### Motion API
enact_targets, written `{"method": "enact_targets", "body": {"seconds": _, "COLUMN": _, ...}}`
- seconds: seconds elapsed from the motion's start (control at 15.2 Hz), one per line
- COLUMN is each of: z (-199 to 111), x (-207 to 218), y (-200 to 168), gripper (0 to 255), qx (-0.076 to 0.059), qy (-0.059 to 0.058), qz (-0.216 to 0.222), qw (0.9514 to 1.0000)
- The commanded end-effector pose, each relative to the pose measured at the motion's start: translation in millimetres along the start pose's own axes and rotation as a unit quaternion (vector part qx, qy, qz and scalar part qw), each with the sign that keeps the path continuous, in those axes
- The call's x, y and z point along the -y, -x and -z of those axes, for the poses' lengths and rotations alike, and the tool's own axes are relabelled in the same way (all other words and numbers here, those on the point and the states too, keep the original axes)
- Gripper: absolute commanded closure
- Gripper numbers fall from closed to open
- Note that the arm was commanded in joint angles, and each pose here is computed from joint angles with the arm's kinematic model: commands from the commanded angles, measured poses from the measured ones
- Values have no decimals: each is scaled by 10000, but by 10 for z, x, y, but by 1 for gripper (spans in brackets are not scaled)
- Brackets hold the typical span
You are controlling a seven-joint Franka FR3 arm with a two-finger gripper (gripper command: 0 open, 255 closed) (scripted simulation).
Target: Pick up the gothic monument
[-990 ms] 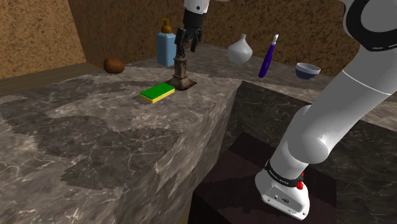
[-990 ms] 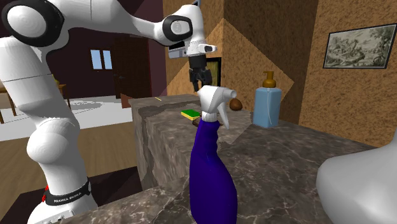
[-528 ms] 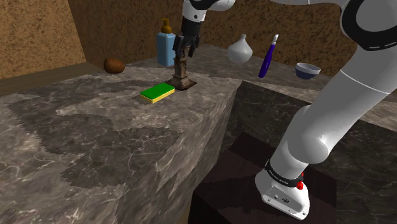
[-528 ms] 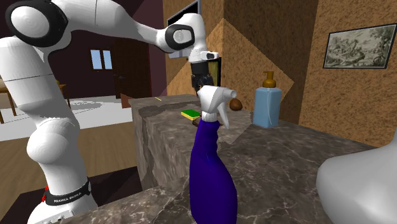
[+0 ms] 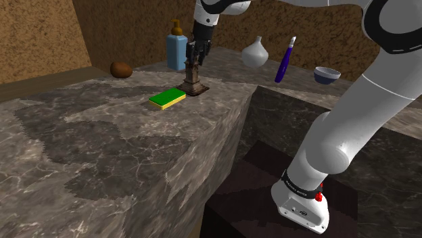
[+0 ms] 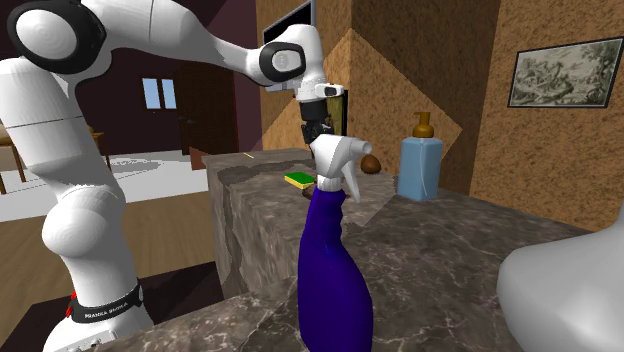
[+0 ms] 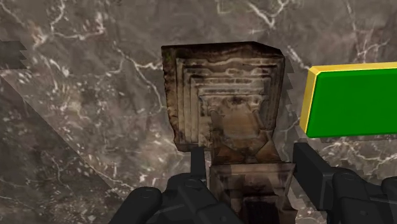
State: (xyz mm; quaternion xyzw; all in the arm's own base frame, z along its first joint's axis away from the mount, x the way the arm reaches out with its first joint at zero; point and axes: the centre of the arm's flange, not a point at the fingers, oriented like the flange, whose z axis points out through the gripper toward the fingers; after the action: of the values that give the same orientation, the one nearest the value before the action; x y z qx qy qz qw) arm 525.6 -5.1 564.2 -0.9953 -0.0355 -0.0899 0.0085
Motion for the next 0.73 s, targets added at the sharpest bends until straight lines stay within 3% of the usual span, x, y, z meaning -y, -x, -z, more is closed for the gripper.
{"method": "enact_targets", "body": {"seconds": 0.0, "z": -11, "x": 4, "y": 0, "gripper": 255, "qx": 10, "qy": -2, "qz": 3, "qw": 10000}}
{"method": "enact_targets", "body": {"seconds": 0.2, "z": -11, "x": 4, "y": -2, "gripper": 255, "qx": 10, "qy": -2, "qz": 3, "qw": 10000}}
{"method": "enact_targets", "body": {"seconds": 0.66, "z": 353, "x": 8, "y": -69, "gripper": 255, "qx": 10, "qy": -2, "qz": 3, "qw": 10000}}
